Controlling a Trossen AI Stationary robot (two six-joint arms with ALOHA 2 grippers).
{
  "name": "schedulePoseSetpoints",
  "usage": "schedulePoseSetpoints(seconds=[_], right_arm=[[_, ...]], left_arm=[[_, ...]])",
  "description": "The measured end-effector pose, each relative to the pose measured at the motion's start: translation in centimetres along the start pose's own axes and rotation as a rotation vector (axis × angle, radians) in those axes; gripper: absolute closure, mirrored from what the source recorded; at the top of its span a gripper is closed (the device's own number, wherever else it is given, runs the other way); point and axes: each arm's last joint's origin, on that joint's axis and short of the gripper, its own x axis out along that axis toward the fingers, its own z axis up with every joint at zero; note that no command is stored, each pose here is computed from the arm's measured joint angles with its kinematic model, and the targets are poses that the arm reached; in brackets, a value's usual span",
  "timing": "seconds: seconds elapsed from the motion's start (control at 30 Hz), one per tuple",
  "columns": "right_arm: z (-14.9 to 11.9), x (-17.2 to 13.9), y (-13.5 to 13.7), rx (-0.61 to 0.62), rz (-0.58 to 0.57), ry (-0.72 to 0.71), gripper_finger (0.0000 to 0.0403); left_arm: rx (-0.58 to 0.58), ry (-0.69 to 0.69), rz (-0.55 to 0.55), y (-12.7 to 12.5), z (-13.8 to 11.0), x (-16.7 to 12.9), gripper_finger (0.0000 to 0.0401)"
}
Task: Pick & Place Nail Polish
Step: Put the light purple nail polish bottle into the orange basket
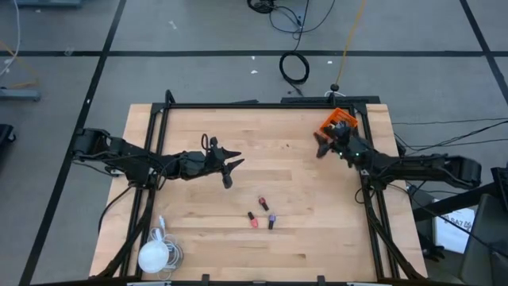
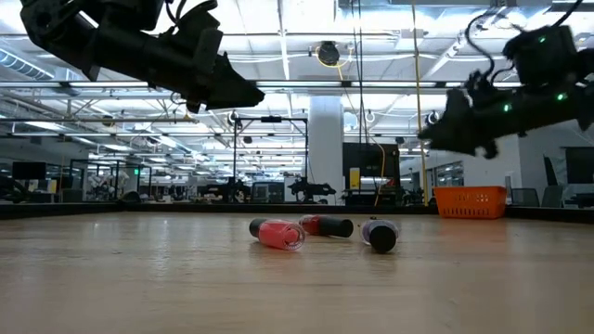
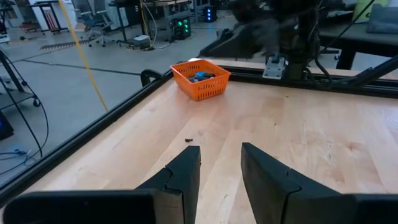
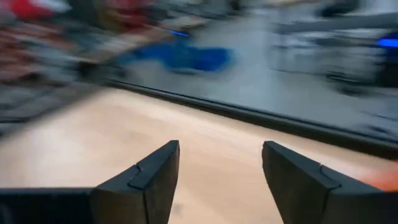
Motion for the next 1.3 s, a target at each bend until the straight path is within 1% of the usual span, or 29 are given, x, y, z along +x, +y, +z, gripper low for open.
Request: schedulePoseSetpoints(seconds=[0.1,0.2,0.3,0.4,0.57,0.7,0.8,0.9,0.97,1.03,1.13,1.3], right_arm=[[0.5,-0.4,1.7,0.024,0.267,-0.025,0.0195],[0.2,-1.1,3.4,0.013,0.466,0.034,0.0200],[-0.1,-1.8,5.5,-0.017,0.606,0.071,0.0202],[-0.9,-2.6,7.5,-0.054,0.710,0.141,0.0202],[-2.2,-3.4,11.5,-0.125,0.773,0.235,0.0202],[-3.5,-3.3,15.4,-0.195,0.843,0.303,0.0202],[-5.1,-2.9,18.1,-0.236,0.928,0.386,0.0202],[-7.0,-2.5,20.2,-0.238,1.060,0.504,0.0202],[-8.2,-2.2,21.1,-0.220,1.124,0.591,0.0202],[-9.4,-1.9,21.6,-0.199,1.150,0.669,0.0202],[-10.9,-1.4,22.0,-0.183,1.130,0.733,0.0202],[-12.2,-0.6,22.3,-0.175,1.094,0.769,0.0202]], left_arm=[[0.000,0.000,0.000,0.0,0.0,0.0,0.0286],[0.000,0.000,0.000,0.0,0.0,0.0,0.0286],[0.000,0.000,0.000,0.0,0.0,0.0,0.0286],[0.000,0.001,0.000,0.0,0.0,0.0,0.0286],[0.000,0.000,0.000,0.0,0.0,0.0,0.0286],[-0.001,0.000,0.000,0.0,0.0,0.0,0.0286],[-0.024,0.001,0.000,0.0,0.0,0.0,0.0286],[-0.030,0.001,0.000,0.0,0.0,0.0,0.0286],[-0.031,0.001,0.000,0.0,0.0,0.0,0.0286],[-0.031,0.002,0.000,0.0,0.0,0.0,0.0286],[-0.030,0.004,0.001,0.0,0.0,0.0,0.0286],[-0.044,0.009,0.001,0.0,-0.1,0.0,0.0286]])
